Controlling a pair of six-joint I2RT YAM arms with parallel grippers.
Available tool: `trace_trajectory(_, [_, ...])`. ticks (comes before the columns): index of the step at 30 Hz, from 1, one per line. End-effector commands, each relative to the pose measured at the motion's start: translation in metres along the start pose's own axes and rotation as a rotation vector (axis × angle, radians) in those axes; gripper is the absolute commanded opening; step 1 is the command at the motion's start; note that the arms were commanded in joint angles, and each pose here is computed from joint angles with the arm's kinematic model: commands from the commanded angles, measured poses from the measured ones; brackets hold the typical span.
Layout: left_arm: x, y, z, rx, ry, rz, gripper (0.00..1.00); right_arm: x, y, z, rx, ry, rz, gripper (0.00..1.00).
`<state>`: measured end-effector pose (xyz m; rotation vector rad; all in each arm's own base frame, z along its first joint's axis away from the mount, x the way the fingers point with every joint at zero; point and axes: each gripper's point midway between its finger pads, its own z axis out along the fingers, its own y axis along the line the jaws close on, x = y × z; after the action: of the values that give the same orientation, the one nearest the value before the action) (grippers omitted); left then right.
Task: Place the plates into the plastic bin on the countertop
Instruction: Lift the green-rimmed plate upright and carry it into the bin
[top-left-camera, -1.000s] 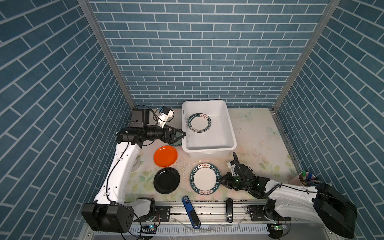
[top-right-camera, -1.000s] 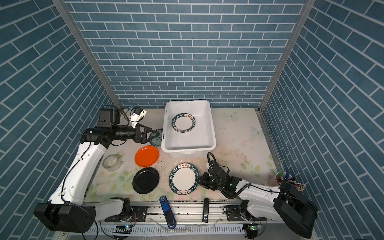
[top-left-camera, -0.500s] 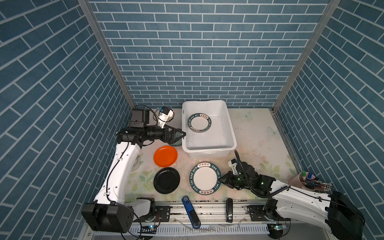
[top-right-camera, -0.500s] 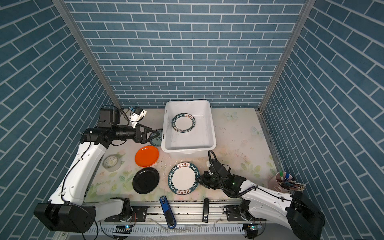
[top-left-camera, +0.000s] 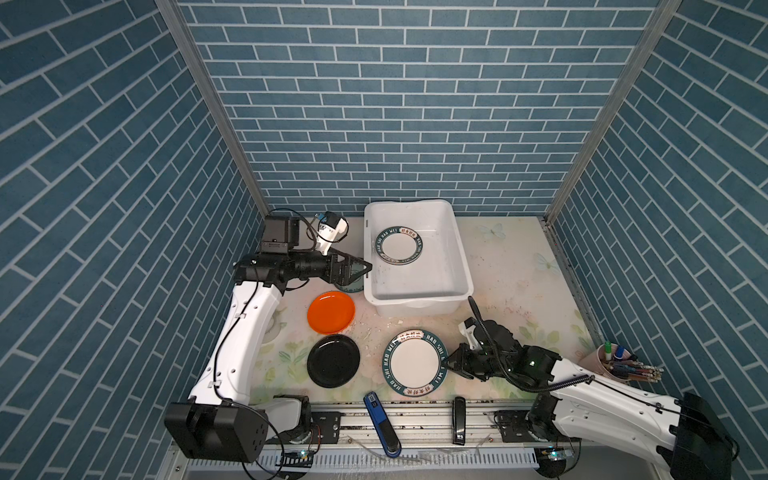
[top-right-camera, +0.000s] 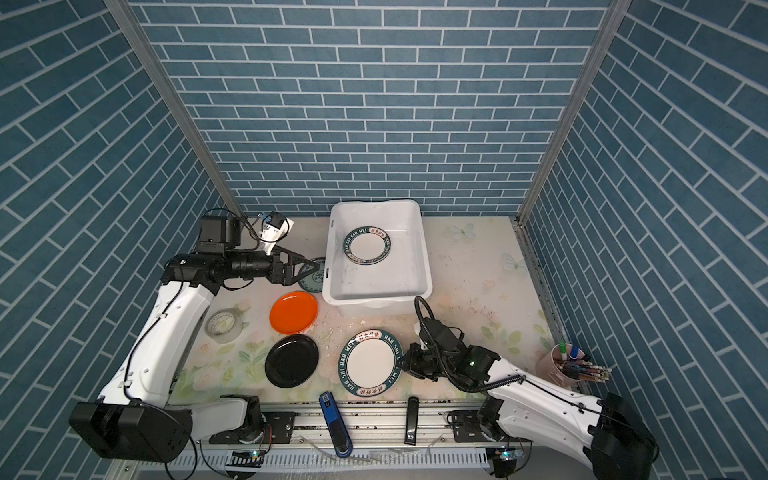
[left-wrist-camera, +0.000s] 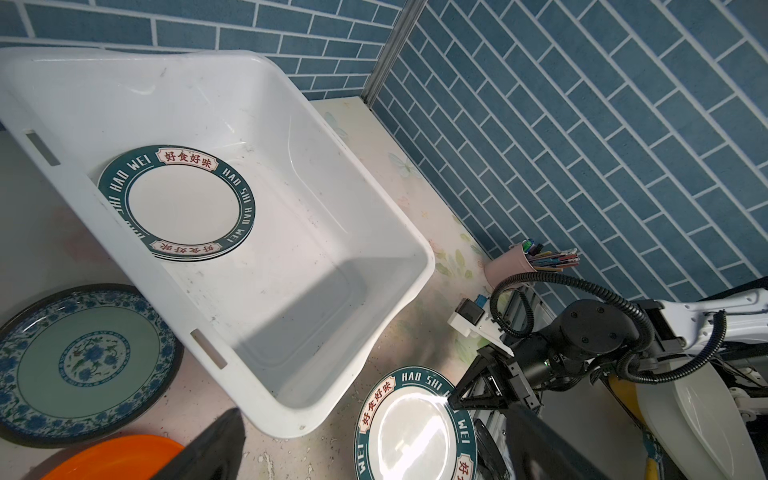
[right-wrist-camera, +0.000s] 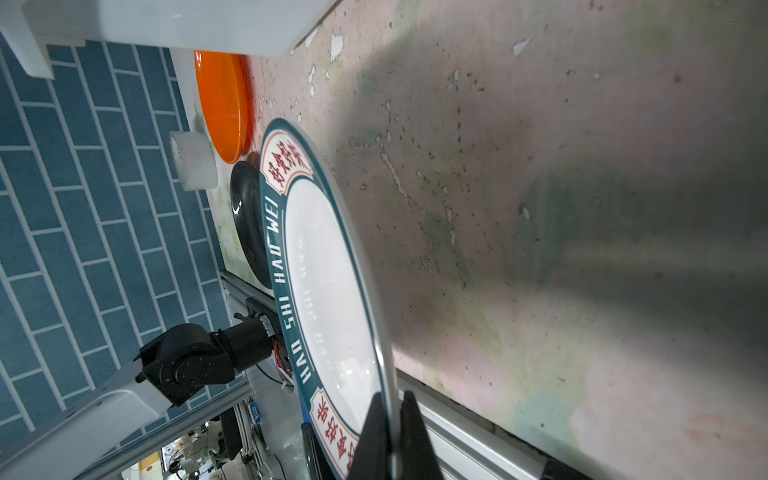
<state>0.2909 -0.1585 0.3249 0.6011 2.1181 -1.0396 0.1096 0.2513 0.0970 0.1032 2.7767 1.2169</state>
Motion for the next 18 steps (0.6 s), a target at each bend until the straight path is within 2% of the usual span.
trace_trajectory(1, [-0.006,-0.005,-0.005,0.001,-0.016,0.02,0.99,0.006,0.018,-0.01,-0.026,0.047,-0.06,0.0])
trace_trajectory(10, [-0.005,-0.005,-0.009,-0.014,-0.018,0.031,0.99,0.021,0.044,-0.032,-0.015,0.166,-0.15,0.0])
trace_trajectory(18, [-0.024,0.003,-0.029,-0.051,-0.071,0.001,0.99,0.01,0.104,-0.046,-0.138,0.185,-0.242,0.0])
